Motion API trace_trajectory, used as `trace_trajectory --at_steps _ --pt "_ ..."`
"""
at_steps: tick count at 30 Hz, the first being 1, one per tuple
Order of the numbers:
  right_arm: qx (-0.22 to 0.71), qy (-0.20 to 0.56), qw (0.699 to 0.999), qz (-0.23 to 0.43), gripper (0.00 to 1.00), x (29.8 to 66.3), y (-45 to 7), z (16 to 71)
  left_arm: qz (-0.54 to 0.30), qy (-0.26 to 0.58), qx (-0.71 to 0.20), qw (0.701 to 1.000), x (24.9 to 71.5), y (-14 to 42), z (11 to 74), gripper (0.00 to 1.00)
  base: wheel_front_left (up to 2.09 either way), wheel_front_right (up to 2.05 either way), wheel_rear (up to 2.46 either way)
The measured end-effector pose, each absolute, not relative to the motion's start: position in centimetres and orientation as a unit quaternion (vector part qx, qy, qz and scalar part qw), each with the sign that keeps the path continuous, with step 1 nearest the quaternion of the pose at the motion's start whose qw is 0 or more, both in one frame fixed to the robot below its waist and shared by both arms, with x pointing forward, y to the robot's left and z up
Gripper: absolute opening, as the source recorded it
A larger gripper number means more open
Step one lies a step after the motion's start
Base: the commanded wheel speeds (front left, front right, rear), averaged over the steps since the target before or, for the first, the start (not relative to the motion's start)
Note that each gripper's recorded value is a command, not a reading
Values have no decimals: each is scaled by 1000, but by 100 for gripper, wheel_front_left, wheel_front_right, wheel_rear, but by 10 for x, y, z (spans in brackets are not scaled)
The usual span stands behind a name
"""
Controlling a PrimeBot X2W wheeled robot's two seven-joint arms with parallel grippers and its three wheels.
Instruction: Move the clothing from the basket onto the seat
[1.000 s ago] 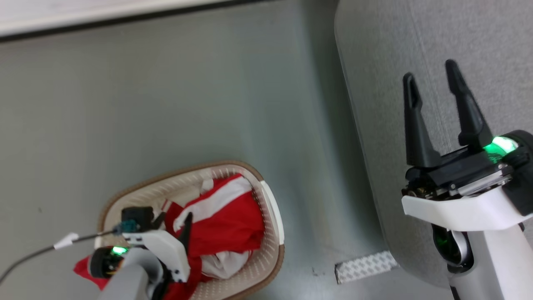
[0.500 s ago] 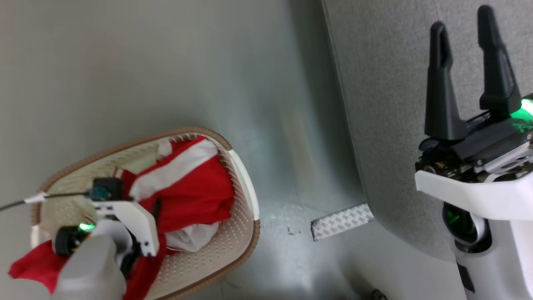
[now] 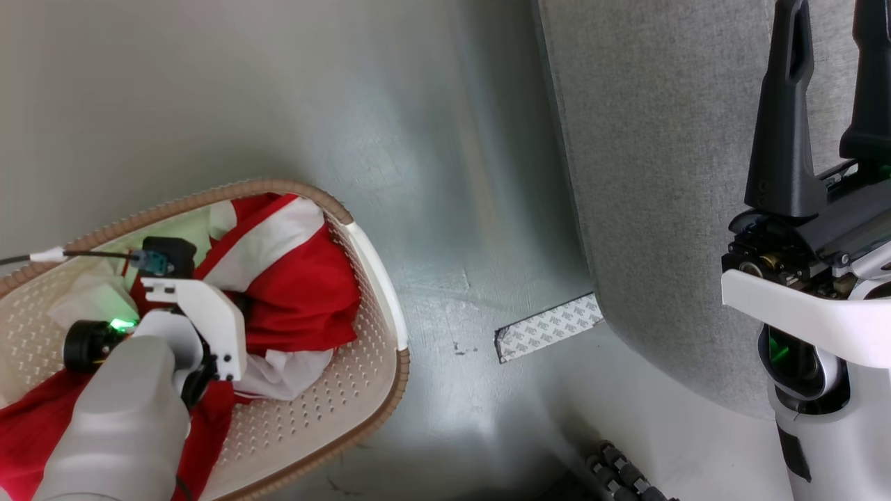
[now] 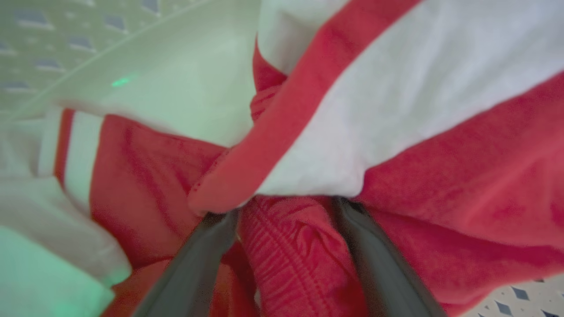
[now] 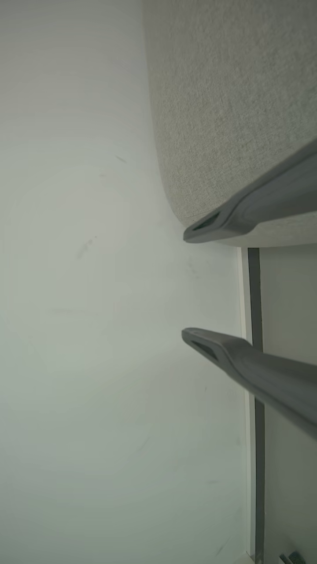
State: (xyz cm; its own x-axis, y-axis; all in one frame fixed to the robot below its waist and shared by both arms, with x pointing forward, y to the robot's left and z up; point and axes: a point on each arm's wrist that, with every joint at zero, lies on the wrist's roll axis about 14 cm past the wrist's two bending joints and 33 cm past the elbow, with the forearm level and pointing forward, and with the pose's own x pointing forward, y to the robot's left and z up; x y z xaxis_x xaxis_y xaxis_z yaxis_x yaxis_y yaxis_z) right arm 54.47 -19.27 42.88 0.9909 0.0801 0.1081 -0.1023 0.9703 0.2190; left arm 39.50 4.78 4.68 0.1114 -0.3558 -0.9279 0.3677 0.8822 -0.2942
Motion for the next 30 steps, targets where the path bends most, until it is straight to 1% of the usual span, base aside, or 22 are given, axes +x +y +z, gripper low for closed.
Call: trace_trajectory --at_steps 4,5,6,7,8,17,24,30 --pt "113 -42 992 46 100 545 -192 422 -243 624 -5 743 395 43 44 100 0 0 0" --pt "113 -41 992 47 100 545 -191 421 -245 623 -4 743 395 42 44 86 0 0 0" --pt "114 -40 992 48 100 545 -191 420 -247 621 -3 743 396 41 44 47 0 0 0" --pt "113 -39 992 48 100 545 -190 420 -249 618 -5 746 398 40 44 22 0 0 0" --pt "113 -40 992 49 100 546 -190 420 -251 615 -5 747 398 39 45 0 0 0 0" --pt "105 -56 991 60 100 546 -184 439 -260 591 -20 764 401 30 73 0 0 0 0" --pt "97 -78 990 70 100 535 -174 474 -268 541 -52 795 399 12 129 0 0 0 0" --pt "102 -103 986 86 100 519 -160 511 -258 481 -67 835 407 17 187 0 0 0 0"
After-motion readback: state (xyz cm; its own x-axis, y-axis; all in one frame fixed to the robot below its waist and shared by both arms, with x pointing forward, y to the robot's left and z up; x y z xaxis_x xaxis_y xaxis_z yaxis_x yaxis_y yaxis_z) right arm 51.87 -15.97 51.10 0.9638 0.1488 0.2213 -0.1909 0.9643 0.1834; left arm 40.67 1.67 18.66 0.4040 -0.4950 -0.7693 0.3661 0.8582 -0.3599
